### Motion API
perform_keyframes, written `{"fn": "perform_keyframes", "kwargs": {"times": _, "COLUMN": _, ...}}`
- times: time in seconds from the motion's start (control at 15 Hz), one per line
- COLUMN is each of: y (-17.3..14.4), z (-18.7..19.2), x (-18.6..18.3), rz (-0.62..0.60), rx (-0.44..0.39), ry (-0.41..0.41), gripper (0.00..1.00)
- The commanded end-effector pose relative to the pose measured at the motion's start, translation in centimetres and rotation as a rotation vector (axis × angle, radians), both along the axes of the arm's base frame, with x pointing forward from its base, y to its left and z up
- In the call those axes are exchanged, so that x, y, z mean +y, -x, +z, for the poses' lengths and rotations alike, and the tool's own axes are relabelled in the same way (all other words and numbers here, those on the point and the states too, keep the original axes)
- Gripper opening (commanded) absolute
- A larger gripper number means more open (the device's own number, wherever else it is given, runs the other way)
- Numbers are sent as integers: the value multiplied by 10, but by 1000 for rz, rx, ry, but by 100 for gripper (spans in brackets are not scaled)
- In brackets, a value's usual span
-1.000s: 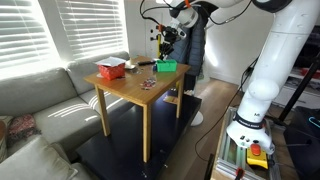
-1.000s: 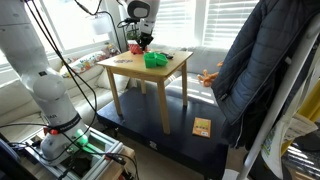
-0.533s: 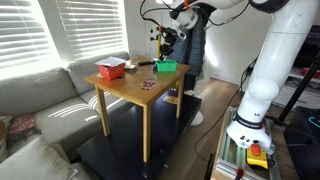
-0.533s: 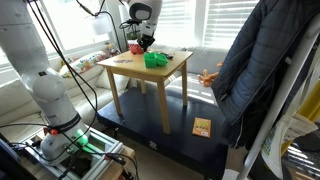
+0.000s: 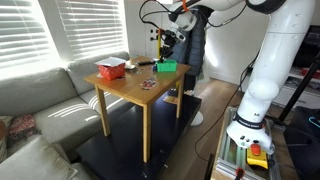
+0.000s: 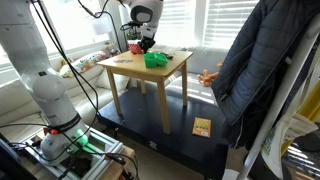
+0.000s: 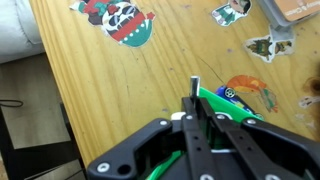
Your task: Push the green lunch box a little to the right, pick up the silver spoon and put it in the green lunch box
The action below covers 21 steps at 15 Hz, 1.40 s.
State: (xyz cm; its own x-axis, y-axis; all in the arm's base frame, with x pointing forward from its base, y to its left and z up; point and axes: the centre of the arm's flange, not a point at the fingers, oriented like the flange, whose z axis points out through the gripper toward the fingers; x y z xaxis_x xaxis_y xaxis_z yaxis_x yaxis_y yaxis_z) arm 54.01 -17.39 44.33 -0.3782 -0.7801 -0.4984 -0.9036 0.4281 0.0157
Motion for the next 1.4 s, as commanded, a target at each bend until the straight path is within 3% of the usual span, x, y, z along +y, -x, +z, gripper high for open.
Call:
{"fn": "perform_keyframes", "kwargs": {"times": 0.0, "y": -8, "z": -7, "x": -2, "rz": -23, "rx": 14, "ry": -13, "gripper": 4}}
{"fn": "perform_keyframes", "kwargs": {"times": 0.07, "y": -7, "z": -7, "x": -2, "rz": -19, "rx": 13, "ry": -16, "gripper": 24}}
{"fn": "perform_keyframes", "kwargs": {"times": 0.13, "y": -6, "z": -5, "x": -1, "rz": -17, "rx": 9, "ry": -15, "gripper": 36}}
{"fn": "perform_keyframes", "kwargs": {"times": 0.73, "y": 18, "z": 31, "x": 15, "rz": 95, "rx": -80, "ry": 73, "gripper": 97}}
{"fn": "perform_keyframes", "kwargs": {"times": 0.87, "y": 28, "z": 45, "x": 24, "rz": 180, "rx": -117, "ry": 153, "gripper": 100}}
{"fn": "perform_keyframes", "kwargs": {"times": 1.33, "y": 72, "z": 79, "x": 77, "rz": 474, "rx": -133, "ry": 417, "gripper": 100}}
